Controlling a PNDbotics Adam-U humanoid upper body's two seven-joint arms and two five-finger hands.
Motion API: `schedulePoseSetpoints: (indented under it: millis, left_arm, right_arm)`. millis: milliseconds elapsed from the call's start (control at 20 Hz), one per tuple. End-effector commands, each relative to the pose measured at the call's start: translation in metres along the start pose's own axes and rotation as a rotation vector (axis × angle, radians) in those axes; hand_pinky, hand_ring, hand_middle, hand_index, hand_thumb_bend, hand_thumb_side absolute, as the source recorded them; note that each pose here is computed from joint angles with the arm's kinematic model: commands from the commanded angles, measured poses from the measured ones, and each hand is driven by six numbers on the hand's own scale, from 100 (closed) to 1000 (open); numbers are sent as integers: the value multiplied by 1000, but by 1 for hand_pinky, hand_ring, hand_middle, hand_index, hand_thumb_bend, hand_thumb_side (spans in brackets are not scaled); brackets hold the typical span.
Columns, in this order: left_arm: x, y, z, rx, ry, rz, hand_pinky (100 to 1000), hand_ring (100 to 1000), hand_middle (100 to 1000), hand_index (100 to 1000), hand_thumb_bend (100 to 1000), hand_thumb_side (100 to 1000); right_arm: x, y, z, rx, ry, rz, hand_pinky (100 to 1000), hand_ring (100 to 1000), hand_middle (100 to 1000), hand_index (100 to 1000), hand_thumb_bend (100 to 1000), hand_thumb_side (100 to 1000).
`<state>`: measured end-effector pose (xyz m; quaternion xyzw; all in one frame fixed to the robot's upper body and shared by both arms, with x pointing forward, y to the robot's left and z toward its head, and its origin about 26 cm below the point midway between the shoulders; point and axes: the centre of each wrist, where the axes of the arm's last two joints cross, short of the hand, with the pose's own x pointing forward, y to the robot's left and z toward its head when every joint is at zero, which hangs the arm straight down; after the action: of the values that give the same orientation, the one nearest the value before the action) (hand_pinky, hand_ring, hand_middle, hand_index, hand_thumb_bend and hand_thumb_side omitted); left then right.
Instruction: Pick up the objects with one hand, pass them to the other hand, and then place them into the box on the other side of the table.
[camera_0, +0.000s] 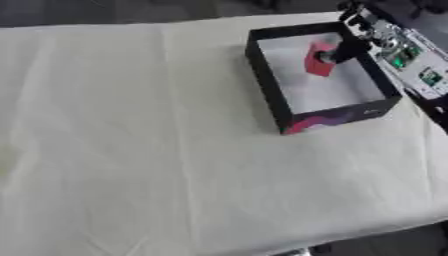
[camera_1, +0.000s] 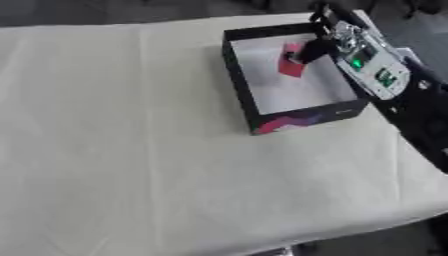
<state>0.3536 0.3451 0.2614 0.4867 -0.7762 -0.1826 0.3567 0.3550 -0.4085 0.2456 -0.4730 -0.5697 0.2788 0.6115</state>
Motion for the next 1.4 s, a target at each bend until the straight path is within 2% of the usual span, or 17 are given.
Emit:
schedulePoseSetpoints:
  millis: [50, 200, 250, 300, 350, 400, 450, 500, 650, 800, 1050, 1100, 1200, 1250, 1400]
  left_arm:
    - [-1, 18, -10, 38, -16, -28, 778, 640, 648, 835, 362, 419]
    - [-3, 19, -9, 40, -10, -30, 778, 640, 648, 834, 363, 418]
    - [-4, 20, -9, 40, -8, -34, 779, 641, 649, 834, 365, 420]
    - [-5, 22, -10, 40, -4, -40, 779, 642, 649, 833, 366, 421]
    - [-7, 24, -11, 40, 1, -46, 779, 643, 650, 833, 369, 421]
    - [-9, 27, -13, 35, 4, -53, 781, 648, 656, 838, 372, 424]
    - [-12, 30, -15, 21, 7, -64, 783, 652, 661, 842, 376, 428]
    - [-14, 34, -19, -4, 9, -75, 785, 657, 667, 850, 382, 433]
    - [-26, 50, -31, -130, 29, -97, 797, 675, 685, 872, 403, 462]
    - [-39, 66, -44, -290, 43, -128, 818, 713, 719, 897, 446, 505]
    - [-58, 85, -58, -548, 55, -131, 840, 739, 740, 909, 497, 526]
    - [-60, 88, -60, -588, 50, -147, 848, 751, 749, 913, 553, 512]
    - [-64, 92, -63, -661, 44, -184, 868, 773, 766, 917, 604, 494]
    - [-66, 92, -63, -710, 45, -198, 882, 791, 772, 913, 676, 470]
    - [-71, 92, -69, -857, 21, -225, 887, 796, 766, 904, 741, 405]
  right_arm:
    - [1, -23, 0, -20, -32, 80, 907, 909, 839, 973, 595, 160]
    - [6, -30, 1, -19, -66, 106, 903, 902, 838, 977, 571, 160]
    - [10, -34, 1, -37, -75, 105, 886, 883, 832, 973, 429, 100]
    - [15, -40, 2, -78, -79, 94, 878, 860, 818, 968, 406, 100]
    - [21, -45, 4, -123, -82, 76, 875, 836, 783, 953, 319, 100]
    - [27, -49, 6, -163, -89, 39, 878, 829, 770, 934, 180, 120]
    - [34, -53, 9, -202, -107, -14, 882, 830, 770, 934, 178, 147]
    - [41, -54, 15, -245, -144, -98, 887, 833, 777, 938, 181, 196]
    - [58, -49, 31, -339, -258, -336, 888, 832, 789, 949, 167, 267]
    - [71, -46, 42, -401, -328, -452, 884, 828, 788, 947, 210, 262]
    - [89, -45, 57, -429, -404, -499, 880, 824, 785, 943, 214, 253]
    - [91, -45, 59, -426, -414, -497, 880, 823, 785, 942, 216, 253]
    - [94, -46, 62, -421, -427, -493, 879, 822, 784, 941, 217, 253]
    - [96, -46, 63, -420, -431, -492, 879, 822, 783, 941, 217, 255]
    - [97, -45, 64, -416, -431, -485, 878, 820, 781, 940, 220, 254]
